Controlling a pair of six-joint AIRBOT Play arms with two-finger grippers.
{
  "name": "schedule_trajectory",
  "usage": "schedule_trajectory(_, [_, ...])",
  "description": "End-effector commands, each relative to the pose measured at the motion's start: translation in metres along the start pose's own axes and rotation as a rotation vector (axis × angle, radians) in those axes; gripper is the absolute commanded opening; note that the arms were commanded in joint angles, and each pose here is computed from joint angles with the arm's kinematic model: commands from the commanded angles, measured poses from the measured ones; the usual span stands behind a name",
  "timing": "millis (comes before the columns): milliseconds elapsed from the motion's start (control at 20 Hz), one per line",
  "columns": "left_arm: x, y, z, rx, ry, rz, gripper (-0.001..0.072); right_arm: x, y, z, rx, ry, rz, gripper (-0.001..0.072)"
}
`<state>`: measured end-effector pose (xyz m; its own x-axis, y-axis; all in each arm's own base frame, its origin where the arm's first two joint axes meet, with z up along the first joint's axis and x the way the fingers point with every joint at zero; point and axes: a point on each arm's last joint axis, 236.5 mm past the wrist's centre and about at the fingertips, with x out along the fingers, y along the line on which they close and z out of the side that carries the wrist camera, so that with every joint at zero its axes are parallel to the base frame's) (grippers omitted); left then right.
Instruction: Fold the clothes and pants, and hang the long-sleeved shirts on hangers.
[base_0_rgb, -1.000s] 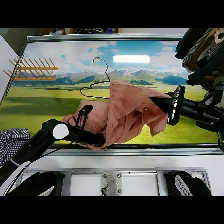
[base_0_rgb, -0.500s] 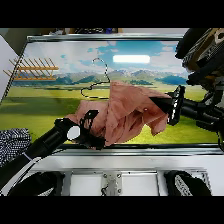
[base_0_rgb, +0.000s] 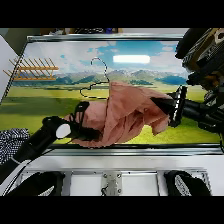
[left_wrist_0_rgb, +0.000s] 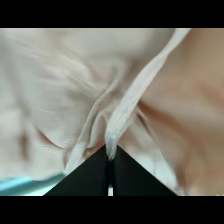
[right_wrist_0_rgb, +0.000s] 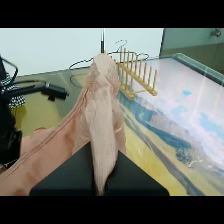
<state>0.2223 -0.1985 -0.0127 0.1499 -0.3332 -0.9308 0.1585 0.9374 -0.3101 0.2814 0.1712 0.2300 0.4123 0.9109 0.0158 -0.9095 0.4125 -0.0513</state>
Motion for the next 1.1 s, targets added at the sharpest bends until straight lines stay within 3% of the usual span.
schedule_trajectory(0, [-0.024, 0.03, 0.028, -0.063, -0.095, -0.014, 0.0004, -0.002, 0.01, 0.002, -0.007, 0.041, -0.011, 0.0004])
schedule_trajectory(450, [-0.047, 0.061, 0.057, -0.14, -0.213, -0.042, 0.0004, -0.006, 0.019, 0.007, 0.031, 0.073, -0.045, 0.0004])
schedule_trajectory(800, [-0.023, 0.052, 0.059, -0.121, -0.115, -0.11, 0.0004, -0.01, 0.044, 0.057, 0.036, -0.077, -0.031, 0.0004])
schedule_trajectory(1050, [-0.039, 0.067, 0.088, -0.077, -0.086, -0.069, 0.0005, -0.011, 0.053, 0.035, 0.085, 0.028, -0.016, 0.0004])
